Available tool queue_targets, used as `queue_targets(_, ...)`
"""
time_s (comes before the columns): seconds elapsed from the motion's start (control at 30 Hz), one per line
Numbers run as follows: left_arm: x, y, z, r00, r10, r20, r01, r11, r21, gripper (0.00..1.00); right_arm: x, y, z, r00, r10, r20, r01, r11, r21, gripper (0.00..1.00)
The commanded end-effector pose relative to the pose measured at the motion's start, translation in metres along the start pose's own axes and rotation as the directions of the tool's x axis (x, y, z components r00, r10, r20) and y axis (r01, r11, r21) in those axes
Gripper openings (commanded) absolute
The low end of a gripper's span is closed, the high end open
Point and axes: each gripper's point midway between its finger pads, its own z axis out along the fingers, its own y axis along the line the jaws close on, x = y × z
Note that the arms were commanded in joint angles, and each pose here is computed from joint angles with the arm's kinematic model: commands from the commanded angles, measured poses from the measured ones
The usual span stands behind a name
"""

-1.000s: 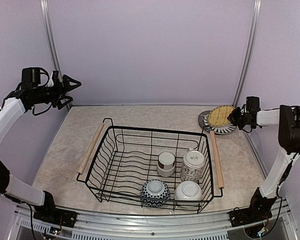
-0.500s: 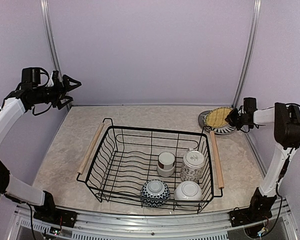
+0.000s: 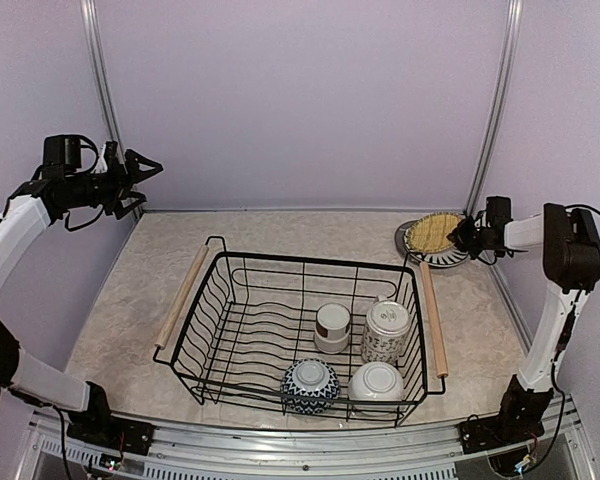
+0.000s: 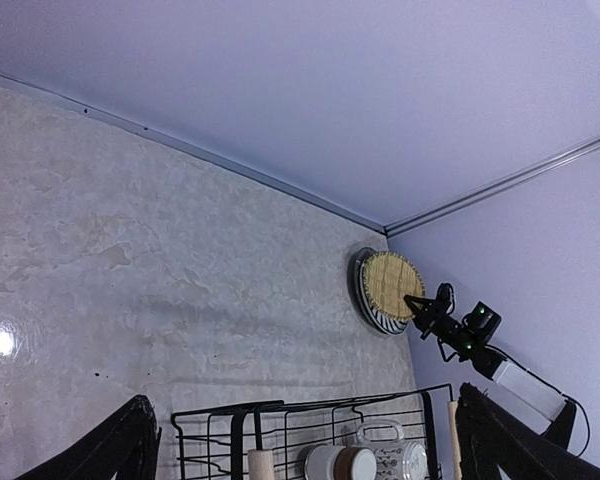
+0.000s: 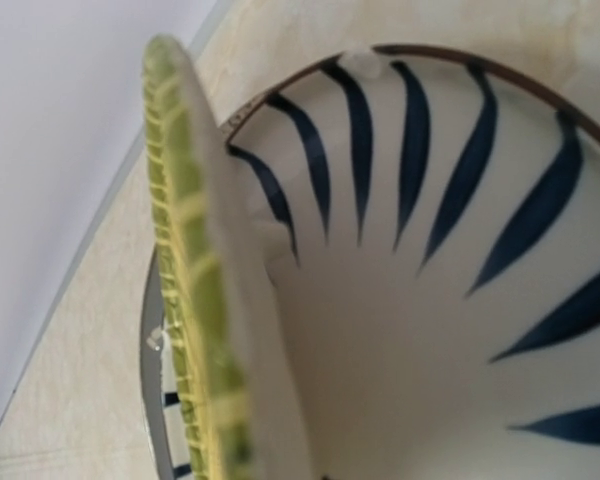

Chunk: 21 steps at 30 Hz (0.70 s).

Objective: Unload the mixed dishes from the dish rack
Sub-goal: Place the plate with another plate.

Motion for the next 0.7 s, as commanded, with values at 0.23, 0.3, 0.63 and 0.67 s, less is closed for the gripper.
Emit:
queue_targets(0.23,-0.001,-0.011,-0.005,1.0,0.03,0.004,-0.031,0.999,0.017,0.99,0.022,0.002,0.011,0.991,-0.113,-0.078,0.115,0.993,0.022,0.21)
queue_targets(0.3,0.0,-0.012,-0.005,1.0,0.03,0.001,-0.03,0.999,0.021,0.99,0.02,-0.001,0.006,0.987,-0.141,-0.073,0.146,0.988,0.056,0.24)
queue_targets(0.63,0.0,-0.014,-0.005,1.0,0.031,0.0,-0.031,0.999,0.028,0.99,0.012,-0.004,-0.023,0.966,-0.25,-0.069,0.258,0.951,0.172,0.44)
queue_targets(0.67,0.0,-0.014,-0.005,1.0,0.031,0.0,-0.031,0.999,0.028,0.99,0.011,-0.002,-0.026,0.964,-0.259,-0.066,0.267,0.948,0.175,0.47)
